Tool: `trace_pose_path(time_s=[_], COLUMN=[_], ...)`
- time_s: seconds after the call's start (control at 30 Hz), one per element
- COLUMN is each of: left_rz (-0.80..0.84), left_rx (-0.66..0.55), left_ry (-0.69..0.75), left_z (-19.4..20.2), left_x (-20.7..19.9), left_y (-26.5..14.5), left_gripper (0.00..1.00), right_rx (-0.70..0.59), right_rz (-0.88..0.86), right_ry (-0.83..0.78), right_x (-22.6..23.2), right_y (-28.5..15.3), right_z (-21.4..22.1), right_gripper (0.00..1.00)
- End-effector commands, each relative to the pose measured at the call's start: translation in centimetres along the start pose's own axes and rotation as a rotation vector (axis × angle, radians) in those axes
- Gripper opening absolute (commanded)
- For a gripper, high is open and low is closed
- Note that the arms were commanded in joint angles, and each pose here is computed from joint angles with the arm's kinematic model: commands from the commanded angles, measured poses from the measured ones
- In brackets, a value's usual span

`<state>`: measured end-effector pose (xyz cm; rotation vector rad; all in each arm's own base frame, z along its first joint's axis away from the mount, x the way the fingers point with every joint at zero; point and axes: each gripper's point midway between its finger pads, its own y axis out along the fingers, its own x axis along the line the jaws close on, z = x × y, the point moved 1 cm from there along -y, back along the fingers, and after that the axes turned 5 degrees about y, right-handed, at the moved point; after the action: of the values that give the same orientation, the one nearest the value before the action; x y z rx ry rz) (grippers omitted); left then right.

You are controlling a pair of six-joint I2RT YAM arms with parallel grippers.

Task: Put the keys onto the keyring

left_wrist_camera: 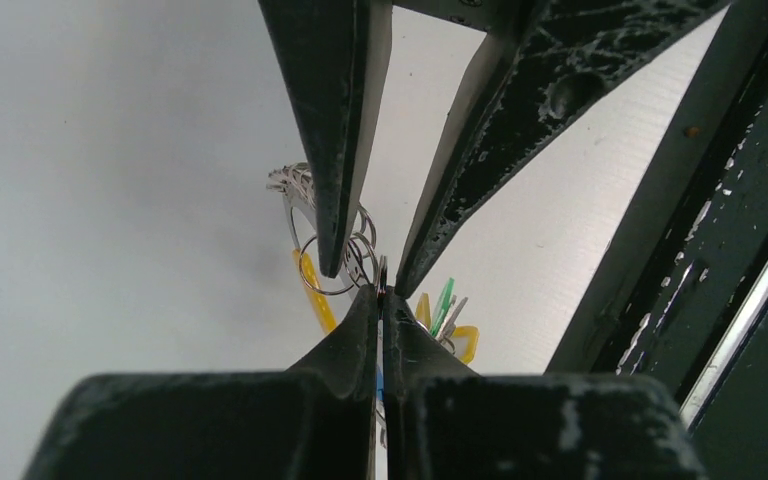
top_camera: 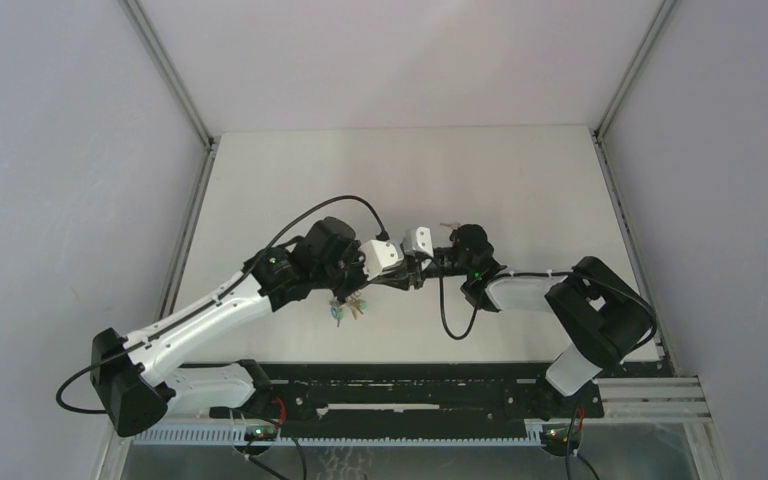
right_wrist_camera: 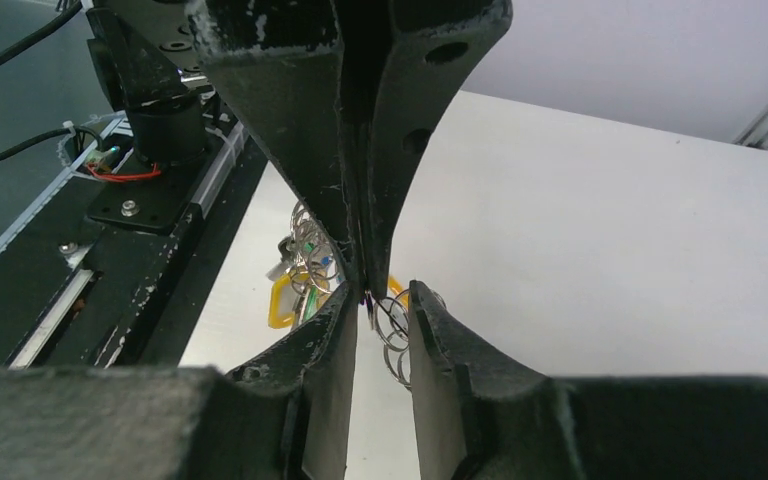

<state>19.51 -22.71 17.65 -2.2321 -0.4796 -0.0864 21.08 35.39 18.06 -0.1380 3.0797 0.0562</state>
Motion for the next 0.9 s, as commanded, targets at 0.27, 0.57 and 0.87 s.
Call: trace_pose_path(time_s=[0.27, 0.57, 0.87], left_rz=[-0.034, -0.027, -0.025], left_rx=[-0.127, -0.147, -0.157], left_ry=[0.045, 0.047, 0.053], left_z=[-3.3, -3.7, -3.8], left_x=[0.9, 0.8, 0.6], left_y=[-1.3, -1.6, -1.9], left_gripper=[0.00, 0.00, 0.00], right_rx=[-0.026, -0.018, 0.005], right_rz=[-0.058, -0.070, -0.056], right_ry=[-0.003, 0.001, 0.001], right_x=[-0.1, 0.1, -0.2], right_y=[0.8, 0.9, 0.9], right_z=[-0.8, -0.4, 0.2], right_gripper=[0.18, 0.09, 0.04])
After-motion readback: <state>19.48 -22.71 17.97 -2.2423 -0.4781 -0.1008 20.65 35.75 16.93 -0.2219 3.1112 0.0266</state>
